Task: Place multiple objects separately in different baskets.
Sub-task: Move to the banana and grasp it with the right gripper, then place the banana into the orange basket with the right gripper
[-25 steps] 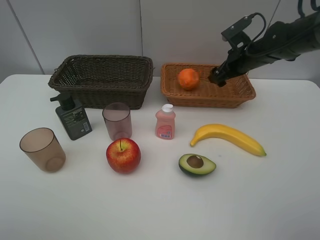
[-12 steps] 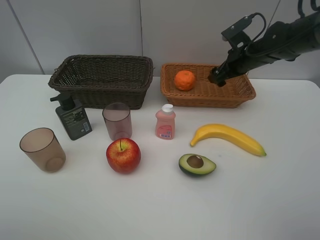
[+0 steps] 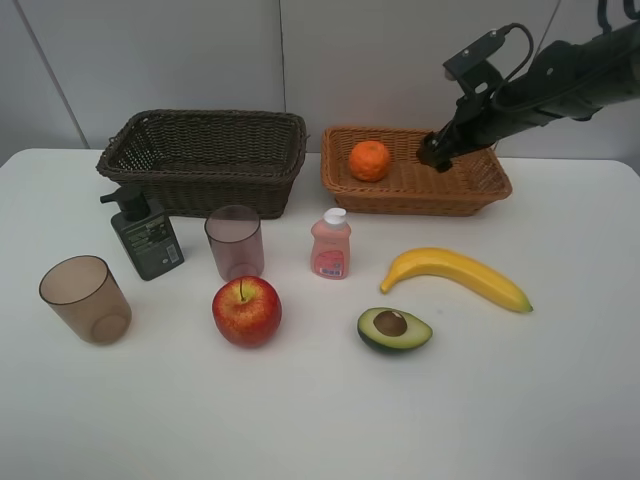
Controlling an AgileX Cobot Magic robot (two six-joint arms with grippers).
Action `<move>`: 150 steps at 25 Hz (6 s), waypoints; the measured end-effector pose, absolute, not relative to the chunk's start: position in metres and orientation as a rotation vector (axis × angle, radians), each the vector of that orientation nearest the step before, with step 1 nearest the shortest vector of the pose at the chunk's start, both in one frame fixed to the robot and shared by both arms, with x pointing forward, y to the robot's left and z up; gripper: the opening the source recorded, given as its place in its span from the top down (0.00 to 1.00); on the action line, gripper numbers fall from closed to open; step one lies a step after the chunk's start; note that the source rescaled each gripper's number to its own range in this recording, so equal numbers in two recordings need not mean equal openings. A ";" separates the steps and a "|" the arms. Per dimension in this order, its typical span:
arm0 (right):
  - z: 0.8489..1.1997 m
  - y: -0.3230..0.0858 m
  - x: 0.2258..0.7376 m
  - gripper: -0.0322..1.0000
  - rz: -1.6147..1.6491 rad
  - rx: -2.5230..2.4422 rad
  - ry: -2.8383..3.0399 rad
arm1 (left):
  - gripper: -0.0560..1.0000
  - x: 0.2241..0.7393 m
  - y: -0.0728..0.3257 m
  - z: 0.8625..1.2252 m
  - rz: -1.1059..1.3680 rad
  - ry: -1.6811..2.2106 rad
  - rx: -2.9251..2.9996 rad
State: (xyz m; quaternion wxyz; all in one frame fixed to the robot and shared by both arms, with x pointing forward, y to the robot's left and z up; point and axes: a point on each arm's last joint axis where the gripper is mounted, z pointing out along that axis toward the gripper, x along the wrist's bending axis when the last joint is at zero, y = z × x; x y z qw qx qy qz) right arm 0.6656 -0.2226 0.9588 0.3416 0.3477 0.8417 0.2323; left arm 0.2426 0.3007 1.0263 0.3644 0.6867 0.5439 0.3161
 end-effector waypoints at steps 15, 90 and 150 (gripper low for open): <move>1.017 -0.228 0.624 0.00 0.497 0.808 2.377 | 0.00 0.243 0.301 1.026 0.813 1.399 1.767; 0.886 -0.241 0.563 0.93 0.135 0.896 2.873 | 0.00 0.243 0.301 1.026 0.813 1.399 1.767; 0.978 -0.213 0.704 0.93 0.329 0.834 2.664 | 0.00 0.243 0.301 1.026 0.813 1.399 1.767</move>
